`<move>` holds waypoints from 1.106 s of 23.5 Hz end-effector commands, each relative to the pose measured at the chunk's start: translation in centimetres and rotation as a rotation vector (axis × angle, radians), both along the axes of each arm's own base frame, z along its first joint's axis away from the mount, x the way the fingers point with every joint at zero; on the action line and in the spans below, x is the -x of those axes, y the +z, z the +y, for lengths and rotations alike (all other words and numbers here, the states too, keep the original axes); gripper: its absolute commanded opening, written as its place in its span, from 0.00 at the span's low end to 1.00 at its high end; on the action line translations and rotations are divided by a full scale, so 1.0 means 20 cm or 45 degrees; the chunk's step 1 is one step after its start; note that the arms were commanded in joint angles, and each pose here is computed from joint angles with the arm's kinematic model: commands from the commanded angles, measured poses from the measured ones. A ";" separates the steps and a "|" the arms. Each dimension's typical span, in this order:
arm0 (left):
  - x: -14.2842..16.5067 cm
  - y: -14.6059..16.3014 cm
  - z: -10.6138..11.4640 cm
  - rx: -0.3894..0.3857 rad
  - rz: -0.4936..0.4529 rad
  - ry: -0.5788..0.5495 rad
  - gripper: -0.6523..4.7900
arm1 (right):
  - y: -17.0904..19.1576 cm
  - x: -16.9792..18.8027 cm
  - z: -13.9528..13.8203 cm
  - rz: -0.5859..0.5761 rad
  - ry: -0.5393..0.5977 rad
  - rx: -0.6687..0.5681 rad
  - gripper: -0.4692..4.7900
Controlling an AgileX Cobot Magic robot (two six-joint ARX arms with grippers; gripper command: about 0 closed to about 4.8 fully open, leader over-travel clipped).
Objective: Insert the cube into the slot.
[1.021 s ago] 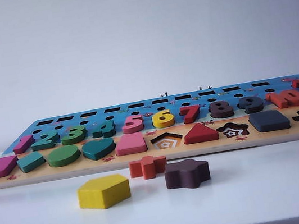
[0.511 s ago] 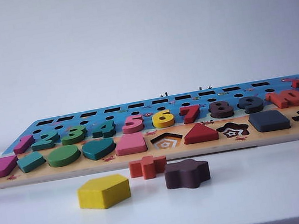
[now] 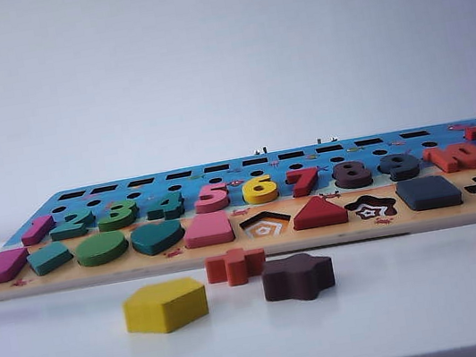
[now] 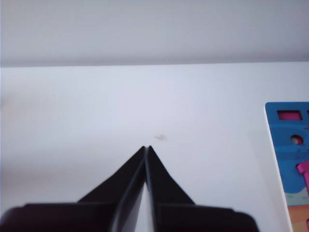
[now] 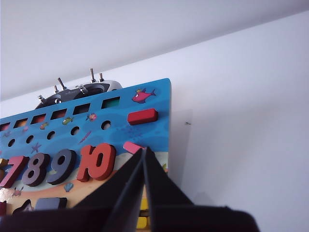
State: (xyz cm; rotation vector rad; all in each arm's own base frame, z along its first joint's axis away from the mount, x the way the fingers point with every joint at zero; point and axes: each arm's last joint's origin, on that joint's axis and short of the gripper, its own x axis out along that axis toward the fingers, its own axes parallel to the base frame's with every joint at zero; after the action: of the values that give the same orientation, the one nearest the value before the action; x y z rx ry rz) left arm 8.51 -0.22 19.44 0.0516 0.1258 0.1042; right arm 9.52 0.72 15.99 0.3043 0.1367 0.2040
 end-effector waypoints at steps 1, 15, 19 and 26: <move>0.00 -0.02 0.00 -0.012 -0.046 0.022 0.13 | -0.01 0.00 0.00 -0.010 -0.003 0.001 0.08; -0.06 -0.20 0.00 -0.010 -0.008 0.020 0.13 | -0.02 0.00 0.00 -0.001 -0.003 0.001 0.08; -0.06 -0.21 0.00 0.027 0.000 0.013 0.13 | -0.02 0.00 0.00 0.000 -0.002 0.001 0.08; -0.06 -0.21 -0.02 0.093 -0.006 -0.092 0.13 | -0.02 0.00 0.00 0.000 -0.002 0.001 0.08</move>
State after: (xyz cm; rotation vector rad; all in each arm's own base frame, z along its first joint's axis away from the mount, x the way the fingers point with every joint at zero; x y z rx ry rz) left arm 9.63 -0.48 15.20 -0.0093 0.1339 0.0547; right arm 9.62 0.72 15.39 0.3057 0.1515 0.2021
